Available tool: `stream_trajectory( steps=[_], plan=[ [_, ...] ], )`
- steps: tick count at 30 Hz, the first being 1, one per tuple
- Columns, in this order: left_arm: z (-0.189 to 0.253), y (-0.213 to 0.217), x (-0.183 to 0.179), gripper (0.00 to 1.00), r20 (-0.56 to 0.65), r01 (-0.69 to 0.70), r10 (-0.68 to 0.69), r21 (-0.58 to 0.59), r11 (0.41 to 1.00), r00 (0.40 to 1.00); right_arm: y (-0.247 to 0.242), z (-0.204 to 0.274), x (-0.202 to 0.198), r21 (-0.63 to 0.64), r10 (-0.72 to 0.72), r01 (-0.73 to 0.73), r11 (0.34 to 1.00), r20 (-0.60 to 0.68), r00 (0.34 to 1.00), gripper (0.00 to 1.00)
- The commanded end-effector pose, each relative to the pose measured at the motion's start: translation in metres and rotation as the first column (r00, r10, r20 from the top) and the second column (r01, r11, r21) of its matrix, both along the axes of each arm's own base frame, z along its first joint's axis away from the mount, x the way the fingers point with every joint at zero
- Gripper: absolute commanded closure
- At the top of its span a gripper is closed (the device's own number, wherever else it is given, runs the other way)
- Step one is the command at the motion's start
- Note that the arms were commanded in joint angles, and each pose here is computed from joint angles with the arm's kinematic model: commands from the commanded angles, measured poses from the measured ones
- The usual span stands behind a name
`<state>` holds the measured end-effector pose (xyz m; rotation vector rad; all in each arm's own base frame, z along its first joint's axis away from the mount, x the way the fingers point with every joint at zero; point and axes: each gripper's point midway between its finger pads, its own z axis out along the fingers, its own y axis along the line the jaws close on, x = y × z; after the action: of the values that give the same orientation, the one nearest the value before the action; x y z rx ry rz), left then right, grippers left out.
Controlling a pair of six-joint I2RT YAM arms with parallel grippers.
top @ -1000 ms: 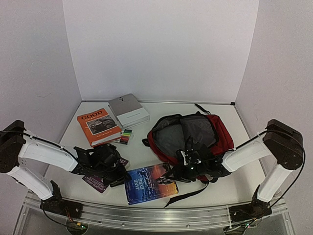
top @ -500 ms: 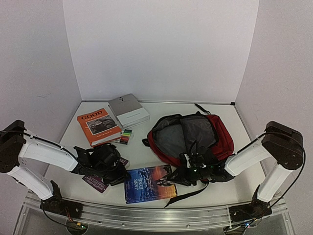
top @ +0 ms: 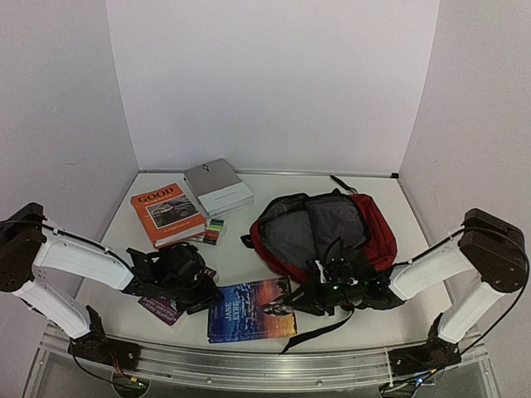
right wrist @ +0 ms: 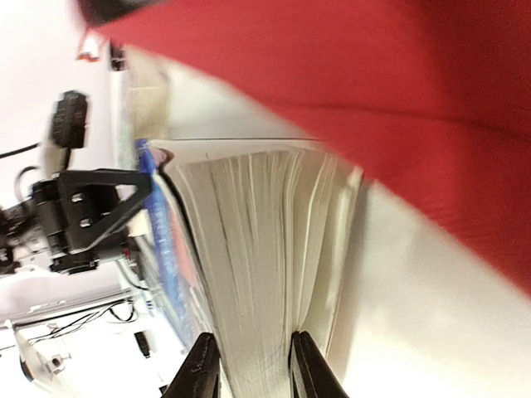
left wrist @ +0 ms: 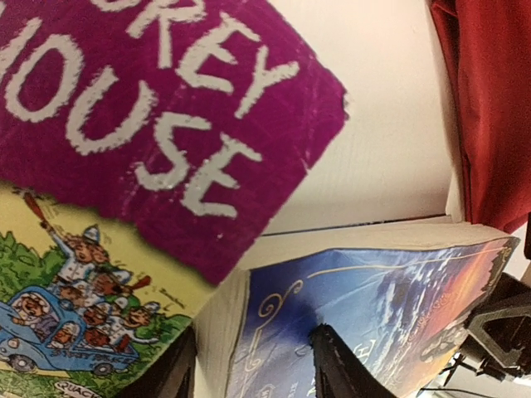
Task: Pack the student bag
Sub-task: Pick up the book from the center of the board.
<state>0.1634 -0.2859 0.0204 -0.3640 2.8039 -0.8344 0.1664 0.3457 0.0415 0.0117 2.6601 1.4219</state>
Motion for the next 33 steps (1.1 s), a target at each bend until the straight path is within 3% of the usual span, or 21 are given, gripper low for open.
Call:
stream_trajectory(
  steps=[1,7,11,16,21,25,30,33],
  plan=[
    [-0.012,0.011,-0.014,0.46,-0.037,0.074,-0.07,0.098,0.992,0.997,0.041,0.096,-0.003,0.307,0.065,-0.117,0.944,0.174,0.983,1.0],
    [0.018,0.017,-0.007,0.24,0.043,0.176,-0.188,0.201,0.964,0.981,0.038,0.089,0.002,0.267,0.047,-0.097,0.959,0.187,0.981,1.0],
    [0.047,0.013,0.002,0.16,0.146,0.257,-0.294,0.228,0.939,0.945,0.037,0.089,0.004,0.248,0.037,-0.084,0.965,0.189,0.981,1.0],
    [0.086,-0.003,0.007,0.1,0.312,0.393,-0.464,0.264,0.881,0.829,0.037,0.084,0.009,0.208,0.018,-0.052,0.977,0.163,0.987,1.0],
    [0.115,-0.002,0.014,0.01,0.417,0.408,-0.54,0.367,0.836,0.731,0.033,0.079,0.015,0.178,-0.028,0.005,0.984,0.124,0.992,1.0],
    [0.13,-0.023,-0.001,0.02,0.516,0.465,-0.632,0.427,0.775,0.579,0.033,0.076,0.018,0.169,-0.064,0.052,0.984,0.067,0.996,1.0],
    [0.133,-0.062,-0.039,0.05,0.58,0.497,-0.752,0.574,0.65,0.314,0.037,0.079,0.022,0.163,-0.091,0.086,0.983,0.021,0.996,1.0],
    [0.127,-0.078,-0.054,0.04,0.575,0.483,-0.784,0.632,0.606,0.232,0.039,0.079,0.025,0.149,-0.103,0.102,0.984,0.0,0.995,1.0]
  ],
)
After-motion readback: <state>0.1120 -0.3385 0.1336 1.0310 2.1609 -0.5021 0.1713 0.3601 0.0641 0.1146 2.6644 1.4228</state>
